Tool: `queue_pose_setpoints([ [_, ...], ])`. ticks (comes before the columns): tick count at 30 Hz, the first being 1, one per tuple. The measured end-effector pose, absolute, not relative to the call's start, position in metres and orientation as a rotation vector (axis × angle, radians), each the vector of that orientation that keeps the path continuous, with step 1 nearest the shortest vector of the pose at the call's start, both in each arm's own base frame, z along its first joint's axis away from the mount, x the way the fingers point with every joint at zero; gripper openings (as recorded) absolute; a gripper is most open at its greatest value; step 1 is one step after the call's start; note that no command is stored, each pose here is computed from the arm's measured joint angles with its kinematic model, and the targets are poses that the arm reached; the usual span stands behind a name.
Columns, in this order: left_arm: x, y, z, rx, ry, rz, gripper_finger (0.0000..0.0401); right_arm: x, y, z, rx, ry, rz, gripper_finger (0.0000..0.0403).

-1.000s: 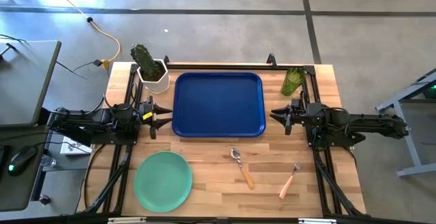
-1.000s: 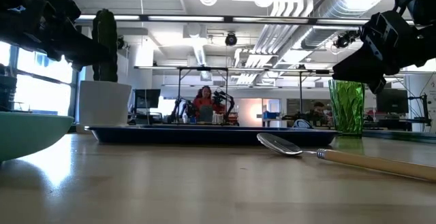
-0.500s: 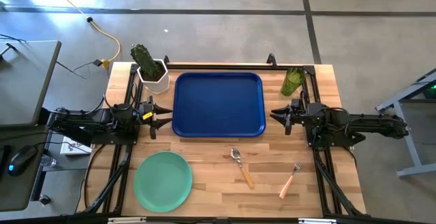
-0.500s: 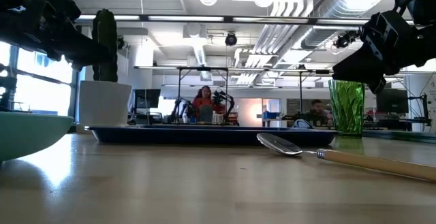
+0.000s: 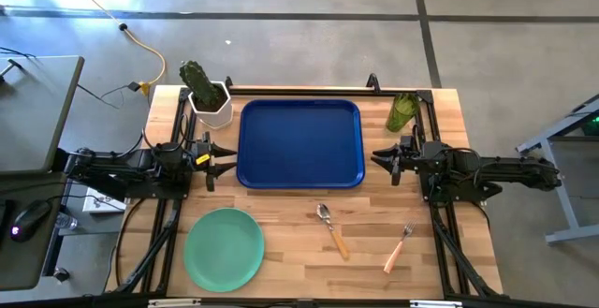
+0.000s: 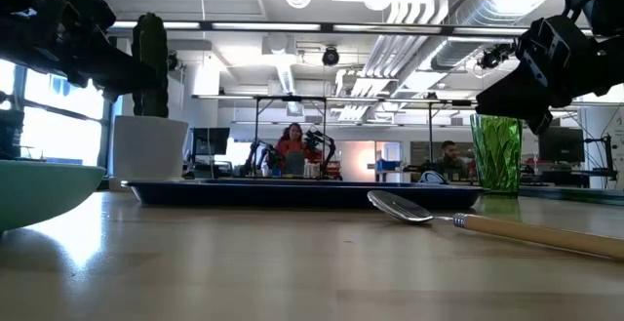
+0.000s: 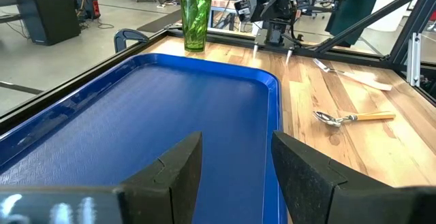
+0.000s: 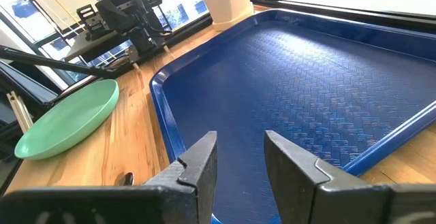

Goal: Pick and place plate/cup/fork/spoon on tray

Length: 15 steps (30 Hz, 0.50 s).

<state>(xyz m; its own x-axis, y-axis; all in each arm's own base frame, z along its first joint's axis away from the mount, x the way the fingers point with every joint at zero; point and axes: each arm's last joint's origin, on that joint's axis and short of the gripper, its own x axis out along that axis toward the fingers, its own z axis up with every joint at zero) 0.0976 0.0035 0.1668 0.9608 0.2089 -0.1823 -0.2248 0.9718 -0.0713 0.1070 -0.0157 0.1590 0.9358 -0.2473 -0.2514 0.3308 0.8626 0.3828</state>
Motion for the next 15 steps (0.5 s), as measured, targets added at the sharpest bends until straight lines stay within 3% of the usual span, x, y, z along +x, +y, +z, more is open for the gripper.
queue_pose_setpoints([
  [15,0.0979,0.0037,0.1687,-0.128,0.15,0.229,0.0165,0.107,-0.0157,0.159,0.435,0.197,-0.305,0.0113],
])
